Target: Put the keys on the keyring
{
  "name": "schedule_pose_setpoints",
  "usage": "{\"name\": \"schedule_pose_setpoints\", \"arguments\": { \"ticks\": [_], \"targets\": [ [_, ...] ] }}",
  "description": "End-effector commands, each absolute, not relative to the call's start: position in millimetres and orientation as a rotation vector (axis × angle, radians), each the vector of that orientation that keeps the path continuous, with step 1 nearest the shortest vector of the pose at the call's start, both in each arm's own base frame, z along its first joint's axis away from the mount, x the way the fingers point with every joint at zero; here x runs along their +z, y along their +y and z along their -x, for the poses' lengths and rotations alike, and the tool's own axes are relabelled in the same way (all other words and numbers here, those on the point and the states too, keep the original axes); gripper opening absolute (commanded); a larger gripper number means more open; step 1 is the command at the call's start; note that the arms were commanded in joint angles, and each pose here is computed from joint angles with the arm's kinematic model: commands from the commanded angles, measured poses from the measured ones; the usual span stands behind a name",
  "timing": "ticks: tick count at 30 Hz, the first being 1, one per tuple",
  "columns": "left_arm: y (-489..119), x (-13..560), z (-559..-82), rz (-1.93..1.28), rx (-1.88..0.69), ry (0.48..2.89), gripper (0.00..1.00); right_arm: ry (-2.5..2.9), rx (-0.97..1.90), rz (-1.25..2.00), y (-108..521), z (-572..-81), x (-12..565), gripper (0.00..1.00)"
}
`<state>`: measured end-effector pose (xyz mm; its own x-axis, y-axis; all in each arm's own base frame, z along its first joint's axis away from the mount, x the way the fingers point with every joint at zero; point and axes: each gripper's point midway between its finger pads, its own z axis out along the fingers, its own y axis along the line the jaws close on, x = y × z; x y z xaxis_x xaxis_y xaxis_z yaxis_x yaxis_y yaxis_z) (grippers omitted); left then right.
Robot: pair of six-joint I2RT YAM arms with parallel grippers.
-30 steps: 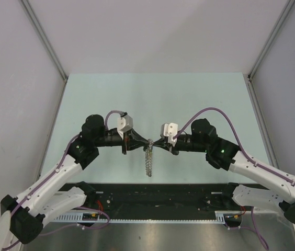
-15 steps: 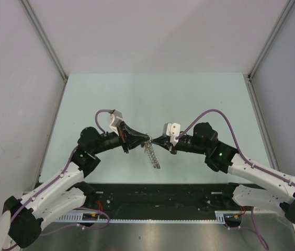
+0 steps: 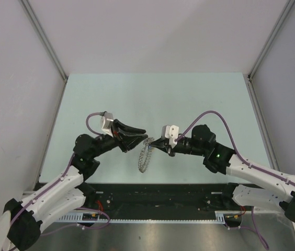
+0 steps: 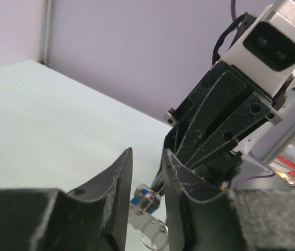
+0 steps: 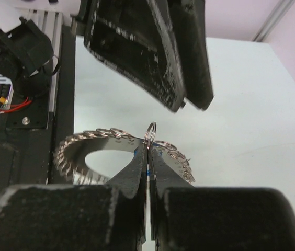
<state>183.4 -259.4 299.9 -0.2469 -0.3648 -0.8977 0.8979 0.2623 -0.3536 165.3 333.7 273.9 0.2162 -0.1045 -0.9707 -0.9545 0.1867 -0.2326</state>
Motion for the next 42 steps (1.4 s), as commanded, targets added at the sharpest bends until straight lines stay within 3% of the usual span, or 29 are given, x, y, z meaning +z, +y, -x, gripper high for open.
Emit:
{"name": "schedule_pose_setpoints", "arguments": {
  "ticks": [1, 10, 18, 23, 36, 42],
  "targets": [
    [-253.6, 326.2, -182.9, -0.664, -1.183, 1.237, 0.36, 1.099, 0.833, 1.249, 331.9, -159.5, 297.9, 0.0],
    [-256.8, 312.2, -168.9, -1.123, -1.017, 1.286, 0.51, 1.101, 0.787, 1.341, 328.3, -157.5, 300.0, 0.0],
    [-256.8, 280.6, -147.9, -1.496, -1.057, 1.298, 0.54, 1.117, 0.777, 1.384, 325.0, -153.8, 296.9, 0.0],
    [-257.6, 268.1, -142.9, -1.597, -1.113, 1.312, 0.51, 1.119, 0.79, 1.401, 326.5, -151.9, 294.9, 0.0],
    [-273.1, 261.7, -141.8, -1.651, -1.233, 1.336, 0.33, 1.13, 0.798, 1.417, 329.6, -152.2, 290.6, 0.0],
    [-274.3, 260.0, -135.4, -1.668, -1.268, 1.34, 0.33, 1.134, 0.797, 1.418, 329.6, -152.6, 289.7, 0.0]
  ]
}}
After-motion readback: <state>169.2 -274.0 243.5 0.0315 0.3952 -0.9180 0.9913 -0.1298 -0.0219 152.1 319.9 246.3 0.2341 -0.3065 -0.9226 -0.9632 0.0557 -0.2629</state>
